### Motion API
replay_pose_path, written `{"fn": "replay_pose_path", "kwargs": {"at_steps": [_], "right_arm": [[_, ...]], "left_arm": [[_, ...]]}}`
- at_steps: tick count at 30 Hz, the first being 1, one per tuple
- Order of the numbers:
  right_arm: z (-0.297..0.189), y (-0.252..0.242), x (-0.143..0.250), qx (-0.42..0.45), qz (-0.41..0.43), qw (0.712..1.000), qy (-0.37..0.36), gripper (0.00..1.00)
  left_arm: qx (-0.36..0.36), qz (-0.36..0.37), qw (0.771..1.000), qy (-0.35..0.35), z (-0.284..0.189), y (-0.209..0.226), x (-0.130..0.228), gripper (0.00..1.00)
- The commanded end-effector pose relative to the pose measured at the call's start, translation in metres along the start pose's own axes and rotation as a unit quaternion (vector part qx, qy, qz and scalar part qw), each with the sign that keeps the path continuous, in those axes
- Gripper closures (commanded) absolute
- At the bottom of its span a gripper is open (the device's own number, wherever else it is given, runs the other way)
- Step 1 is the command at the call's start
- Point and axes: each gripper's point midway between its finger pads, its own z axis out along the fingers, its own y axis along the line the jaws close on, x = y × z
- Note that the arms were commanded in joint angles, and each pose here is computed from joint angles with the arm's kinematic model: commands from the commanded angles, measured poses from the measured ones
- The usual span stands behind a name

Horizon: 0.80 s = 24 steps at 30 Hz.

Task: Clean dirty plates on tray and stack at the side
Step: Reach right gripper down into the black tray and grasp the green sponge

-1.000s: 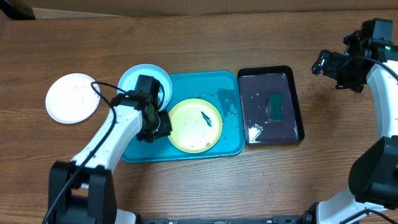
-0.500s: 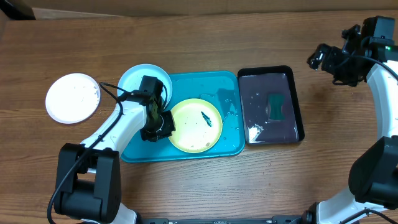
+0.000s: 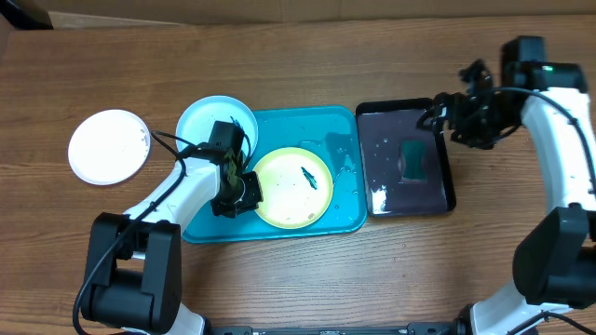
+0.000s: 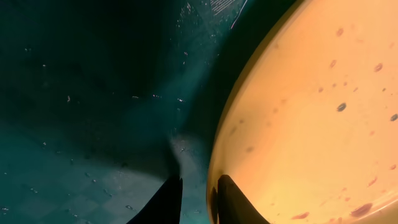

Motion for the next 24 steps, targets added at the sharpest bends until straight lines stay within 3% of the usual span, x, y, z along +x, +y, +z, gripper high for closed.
{"fn": "replay_pose_path", "kwargs": {"at_steps": [1,7,17,24], "right_arm": [[0.011,-0.01,0.009,0.089,-0.034,0.995,0.015,0.16],[0.027,-0.027,0.023,0.21,-0.017,0.977,0.025,0.16],[0.084,-0.03,0.038,0.198,-0.047,0.979,0.02,0.18],[0.102,-0.034,0.041,0.183,-0.051,0.982,0.01,0.27]], "left_arm": [[0.003,0.008,1.0,0.008,0.006,0.001,0.003,0.78],[0.005,0.008,1.0,0.008,0.006,0.0,0.003,0.75],[0.006,0.008,1.0,0.007,0.006,0.0,0.002,0.74],[0.007,0.008,1.0,0.008,0.005,0.0,0.003,0.74]]}}
